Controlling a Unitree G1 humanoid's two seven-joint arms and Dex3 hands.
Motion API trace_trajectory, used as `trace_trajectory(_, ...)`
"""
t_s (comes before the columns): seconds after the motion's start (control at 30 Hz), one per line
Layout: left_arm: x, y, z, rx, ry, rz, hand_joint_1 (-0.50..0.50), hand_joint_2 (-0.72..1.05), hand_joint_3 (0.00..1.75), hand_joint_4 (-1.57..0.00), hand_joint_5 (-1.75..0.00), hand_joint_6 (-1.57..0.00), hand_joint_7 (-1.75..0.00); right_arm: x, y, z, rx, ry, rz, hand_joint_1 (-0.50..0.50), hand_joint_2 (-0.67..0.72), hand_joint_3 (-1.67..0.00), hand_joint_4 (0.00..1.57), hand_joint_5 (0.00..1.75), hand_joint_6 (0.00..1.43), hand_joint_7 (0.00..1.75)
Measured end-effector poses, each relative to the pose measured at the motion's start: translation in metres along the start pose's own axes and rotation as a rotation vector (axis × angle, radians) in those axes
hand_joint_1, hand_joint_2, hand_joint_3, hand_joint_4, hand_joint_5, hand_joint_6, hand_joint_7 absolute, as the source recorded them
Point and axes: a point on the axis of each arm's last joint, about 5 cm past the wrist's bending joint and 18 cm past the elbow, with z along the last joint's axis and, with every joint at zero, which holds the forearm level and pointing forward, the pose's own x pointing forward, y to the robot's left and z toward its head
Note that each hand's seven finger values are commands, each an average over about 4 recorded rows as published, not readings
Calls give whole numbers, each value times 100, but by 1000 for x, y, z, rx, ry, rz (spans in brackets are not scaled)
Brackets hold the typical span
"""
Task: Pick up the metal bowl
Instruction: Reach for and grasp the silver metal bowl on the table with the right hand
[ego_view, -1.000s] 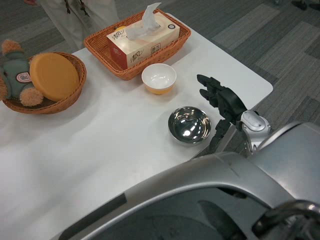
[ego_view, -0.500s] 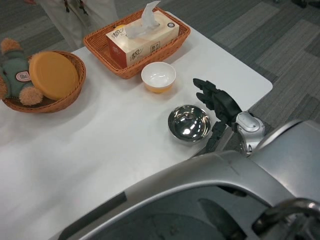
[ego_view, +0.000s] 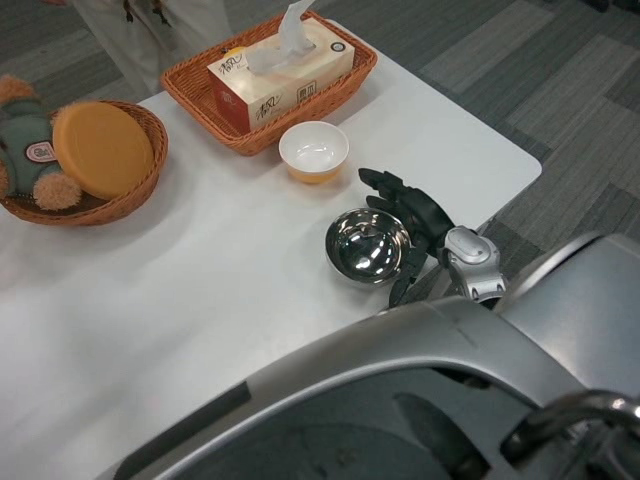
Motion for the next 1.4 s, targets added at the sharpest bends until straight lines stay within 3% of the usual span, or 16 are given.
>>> trace_trajectory(0.4,-1,1,0,1,2,2,-50,-72,9,0,0,0,0,4,4,0,-8,-6,13,-46,33,-8,0,19,0,14)
trace_trajectory(0.63,-2,2,0,4,6,5,-50,-72,9,0,0,0,0,3,5,0,-26,-32,13,-42,28,-8,0,19,0,14)
trace_trajectory(0.97,-2,2,0,4,8,4,-50,-72,9,0,0,0,0,-12,3,-8,-17,-48,-28,-42,22,-16,0,19,0,14)
trace_trajectory(1.4,-3,0,-1,2,15,-5,-50,-72,9,0,0,0,0,-14,7,-10,-43,-38,-12,-42,20,-16,0,27,0,14)
